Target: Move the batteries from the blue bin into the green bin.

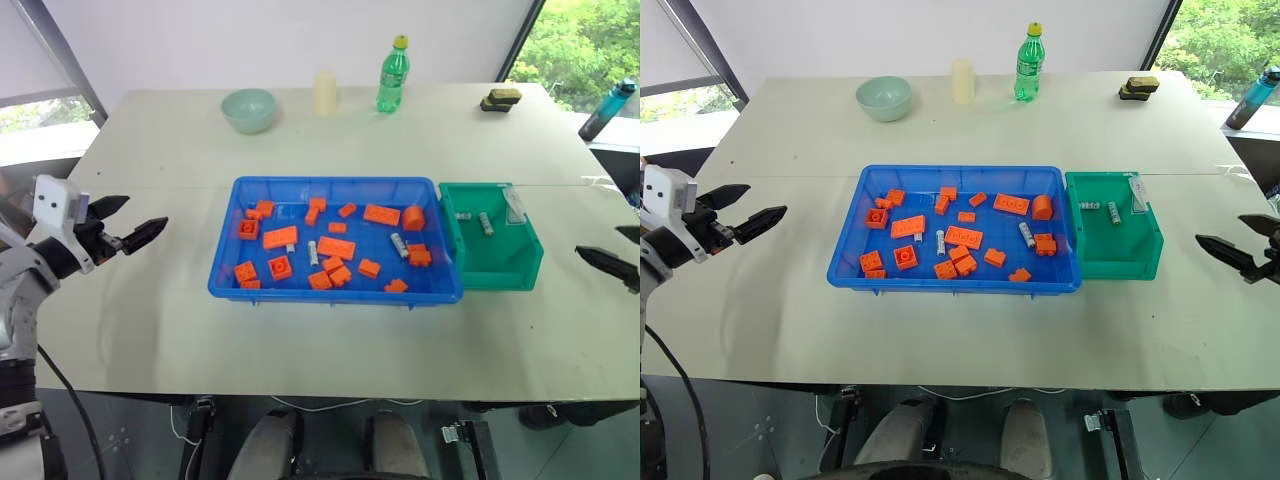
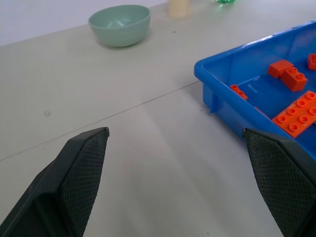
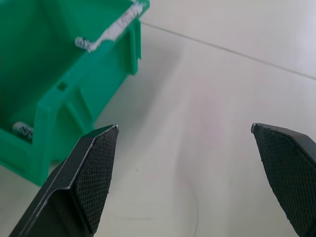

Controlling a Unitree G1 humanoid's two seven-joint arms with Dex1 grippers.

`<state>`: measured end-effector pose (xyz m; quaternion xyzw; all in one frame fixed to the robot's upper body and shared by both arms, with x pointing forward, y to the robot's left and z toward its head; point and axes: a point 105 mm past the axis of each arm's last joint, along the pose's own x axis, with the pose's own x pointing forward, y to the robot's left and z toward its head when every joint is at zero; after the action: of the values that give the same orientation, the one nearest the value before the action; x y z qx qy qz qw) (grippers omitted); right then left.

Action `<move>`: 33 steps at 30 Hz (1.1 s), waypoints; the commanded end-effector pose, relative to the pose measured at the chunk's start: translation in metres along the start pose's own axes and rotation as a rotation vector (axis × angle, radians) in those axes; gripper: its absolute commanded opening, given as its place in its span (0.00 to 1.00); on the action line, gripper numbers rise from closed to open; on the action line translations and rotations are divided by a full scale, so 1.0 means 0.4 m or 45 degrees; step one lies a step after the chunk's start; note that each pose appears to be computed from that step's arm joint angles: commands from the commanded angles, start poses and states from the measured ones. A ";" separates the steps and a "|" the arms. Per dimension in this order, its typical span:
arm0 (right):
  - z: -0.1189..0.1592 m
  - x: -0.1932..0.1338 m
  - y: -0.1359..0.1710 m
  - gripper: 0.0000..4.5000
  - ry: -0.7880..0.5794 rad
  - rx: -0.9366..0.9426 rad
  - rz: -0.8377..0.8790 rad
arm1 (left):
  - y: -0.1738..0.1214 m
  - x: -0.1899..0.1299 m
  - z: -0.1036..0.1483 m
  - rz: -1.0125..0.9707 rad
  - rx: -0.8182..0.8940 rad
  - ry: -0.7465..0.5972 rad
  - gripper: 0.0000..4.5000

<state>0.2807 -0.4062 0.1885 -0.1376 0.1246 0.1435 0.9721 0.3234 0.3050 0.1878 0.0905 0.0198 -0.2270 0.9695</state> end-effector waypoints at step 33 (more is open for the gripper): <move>0.367 0.233 0.466 0.99 -0.329 -0.417 0.935 | -0.255 -0.006 0.107 -0.621 0.099 -0.027 1.00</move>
<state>0.3413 -0.2046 0.2569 -0.1910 0.0210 0.4649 0.8643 0.2841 0.2213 0.2046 0.0970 0.0320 -0.4236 0.9001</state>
